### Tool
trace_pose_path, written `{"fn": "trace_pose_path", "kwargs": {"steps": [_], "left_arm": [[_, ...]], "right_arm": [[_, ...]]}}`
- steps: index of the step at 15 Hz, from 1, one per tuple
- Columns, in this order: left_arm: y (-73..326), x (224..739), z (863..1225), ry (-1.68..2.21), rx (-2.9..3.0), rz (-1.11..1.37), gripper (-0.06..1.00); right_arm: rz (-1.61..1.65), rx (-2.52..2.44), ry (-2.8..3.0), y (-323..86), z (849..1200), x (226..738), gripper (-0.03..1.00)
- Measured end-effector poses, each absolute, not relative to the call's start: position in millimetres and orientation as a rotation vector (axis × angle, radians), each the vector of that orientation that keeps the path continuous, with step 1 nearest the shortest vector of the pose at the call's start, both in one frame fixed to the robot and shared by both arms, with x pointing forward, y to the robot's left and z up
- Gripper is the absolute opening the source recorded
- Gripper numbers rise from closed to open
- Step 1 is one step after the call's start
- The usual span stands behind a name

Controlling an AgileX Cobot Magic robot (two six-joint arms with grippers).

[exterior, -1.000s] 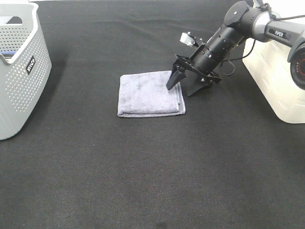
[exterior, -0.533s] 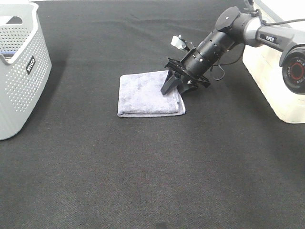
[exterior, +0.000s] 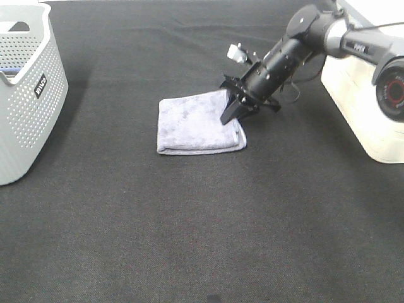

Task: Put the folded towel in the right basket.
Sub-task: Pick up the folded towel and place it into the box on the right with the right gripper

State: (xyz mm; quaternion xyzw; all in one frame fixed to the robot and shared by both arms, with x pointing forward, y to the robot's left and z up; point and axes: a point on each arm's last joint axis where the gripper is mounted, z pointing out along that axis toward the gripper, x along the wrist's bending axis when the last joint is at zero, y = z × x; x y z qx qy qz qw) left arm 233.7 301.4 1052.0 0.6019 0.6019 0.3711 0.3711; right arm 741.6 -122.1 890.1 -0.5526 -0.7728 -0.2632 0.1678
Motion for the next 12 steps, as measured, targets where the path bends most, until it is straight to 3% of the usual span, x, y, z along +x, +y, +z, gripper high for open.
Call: {"fn": "trace_pose_path", "kwargs": {"steps": [3, 8, 12], "left_arm": [[301.4, 233.7, 1052.0, 1.543, 1.543, 0.952, 0.97], [301.4, 233.7, 1052.0, 1.543, 1.543, 0.952, 0.97], [301.4, 233.7, 1052.0, 1.543, 1.543, 0.952, 0.97]], "right_arm": [[-0.802, -1.562, -2.275, -124.7, 924.9, 741.2, 0.06], [-1.013, -1.551, -2.511, -137.9, 1044.9, 723.6, 0.06], [-1.087, -1.622, -2.725, -161.8, 1120.0, 699.9, 0.06]]}}
